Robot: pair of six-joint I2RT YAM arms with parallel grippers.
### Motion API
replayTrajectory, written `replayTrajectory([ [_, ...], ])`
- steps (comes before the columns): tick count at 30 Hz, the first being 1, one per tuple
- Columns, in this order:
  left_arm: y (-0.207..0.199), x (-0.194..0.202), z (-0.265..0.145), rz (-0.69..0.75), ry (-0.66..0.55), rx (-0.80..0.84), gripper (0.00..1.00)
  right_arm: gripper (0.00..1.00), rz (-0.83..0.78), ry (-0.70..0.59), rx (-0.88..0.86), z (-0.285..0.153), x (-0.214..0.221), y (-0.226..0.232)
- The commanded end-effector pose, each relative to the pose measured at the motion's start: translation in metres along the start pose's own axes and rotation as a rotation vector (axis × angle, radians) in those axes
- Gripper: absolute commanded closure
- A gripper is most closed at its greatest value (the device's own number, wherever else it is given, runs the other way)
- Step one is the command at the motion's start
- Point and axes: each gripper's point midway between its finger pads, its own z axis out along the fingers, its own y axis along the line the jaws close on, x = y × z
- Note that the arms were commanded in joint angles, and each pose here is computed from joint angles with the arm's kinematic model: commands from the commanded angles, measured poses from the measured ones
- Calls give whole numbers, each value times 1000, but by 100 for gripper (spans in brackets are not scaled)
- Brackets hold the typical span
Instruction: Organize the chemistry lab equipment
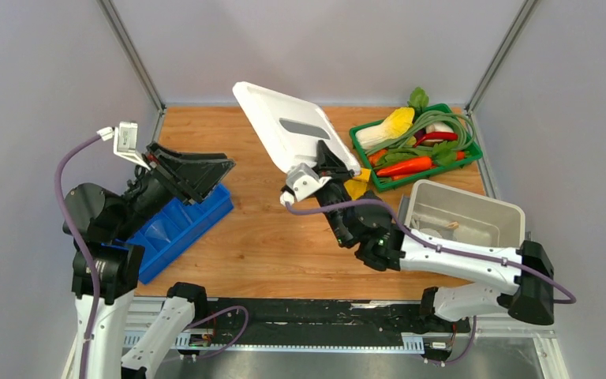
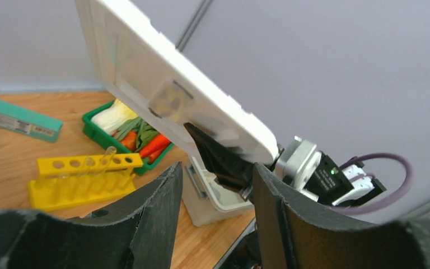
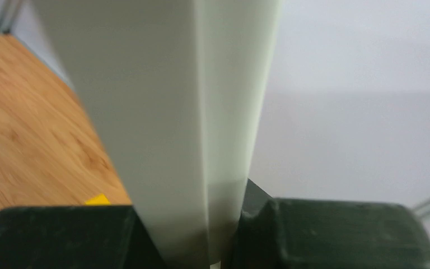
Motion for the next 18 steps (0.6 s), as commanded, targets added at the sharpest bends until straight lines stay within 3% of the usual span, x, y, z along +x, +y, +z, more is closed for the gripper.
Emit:
replayTrajectory([
  [1, -19, -12, 21, -25, 12, 141, 42, 95, -211, 111, 81, -42, 11, -46],
  [9, -25, 4, 66, -89, 113, 230, 39, 95, -449, 217, 80, -71, 22, -50],
  [12, -31, 15, 77, -117, 142, 261, 34, 96, -446, 222, 91, -74, 21, -48],
  [18, 2, 50, 82, -160, 206, 126, 33, 96, -413, 218, 104, -78, 18, -45],
])
